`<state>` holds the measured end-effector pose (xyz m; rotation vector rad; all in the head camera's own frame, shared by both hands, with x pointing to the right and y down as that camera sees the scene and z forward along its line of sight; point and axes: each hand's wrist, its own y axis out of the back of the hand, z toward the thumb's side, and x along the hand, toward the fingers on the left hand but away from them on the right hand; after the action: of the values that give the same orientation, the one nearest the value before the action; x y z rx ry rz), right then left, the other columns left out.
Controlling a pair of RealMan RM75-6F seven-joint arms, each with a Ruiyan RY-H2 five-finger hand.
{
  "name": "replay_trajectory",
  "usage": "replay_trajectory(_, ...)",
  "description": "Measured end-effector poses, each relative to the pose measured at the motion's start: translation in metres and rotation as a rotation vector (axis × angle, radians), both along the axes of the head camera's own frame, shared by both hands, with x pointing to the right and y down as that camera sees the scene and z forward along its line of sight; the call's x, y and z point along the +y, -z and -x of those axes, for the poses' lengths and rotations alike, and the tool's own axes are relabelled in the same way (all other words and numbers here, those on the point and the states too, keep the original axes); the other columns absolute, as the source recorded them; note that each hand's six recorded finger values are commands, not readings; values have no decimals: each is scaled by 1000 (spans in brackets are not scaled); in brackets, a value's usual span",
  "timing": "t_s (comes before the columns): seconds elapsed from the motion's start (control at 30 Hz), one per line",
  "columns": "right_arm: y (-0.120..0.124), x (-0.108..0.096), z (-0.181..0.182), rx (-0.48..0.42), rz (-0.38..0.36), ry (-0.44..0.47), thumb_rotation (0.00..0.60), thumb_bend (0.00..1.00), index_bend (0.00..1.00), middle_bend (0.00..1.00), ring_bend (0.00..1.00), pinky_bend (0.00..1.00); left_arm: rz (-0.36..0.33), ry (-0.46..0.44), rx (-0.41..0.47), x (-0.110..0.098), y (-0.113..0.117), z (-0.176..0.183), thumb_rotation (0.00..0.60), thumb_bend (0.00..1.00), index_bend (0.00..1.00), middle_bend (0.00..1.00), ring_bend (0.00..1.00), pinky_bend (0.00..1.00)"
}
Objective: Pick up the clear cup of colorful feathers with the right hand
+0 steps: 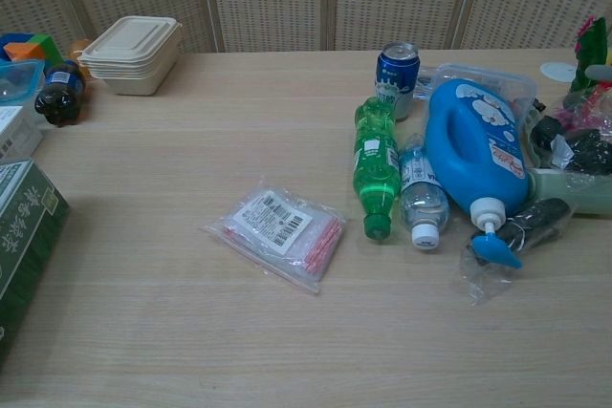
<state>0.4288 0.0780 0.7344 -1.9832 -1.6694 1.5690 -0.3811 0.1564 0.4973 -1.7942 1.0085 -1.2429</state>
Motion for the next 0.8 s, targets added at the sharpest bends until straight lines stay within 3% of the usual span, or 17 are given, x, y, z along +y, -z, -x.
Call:
replay_trajectory(0.13,-7,-5,9,-6,11,9,369,109,0,0,0,0,-3,8,-5,2,2,3,600,262,0,0,0,0)
replay_trajectory(0.3,-12,-11,17,-3,-11,8,545,133,35,17,0,0,-11,25,-10,4,6,9,600,264,0,0,0,0)
replay_trajectory(0.4,-15,-15,24,8,-35,10,594,140,117,101,21,0,-13,29,-9,5,8,11,600,263,0,0,0,0)
replay_trajectory(0.67,-18,-30,44,18,-105,-21,600,139,157,207,137,12,-22,41,-10,8,12,15,600,263,0,0,0,0)
replay_trajectory(0.8,-15,-34,47,25,-142,-37,600,139,242,299,230,127,-25,43,-6,9,13,16,600,262,0,0,0,0)
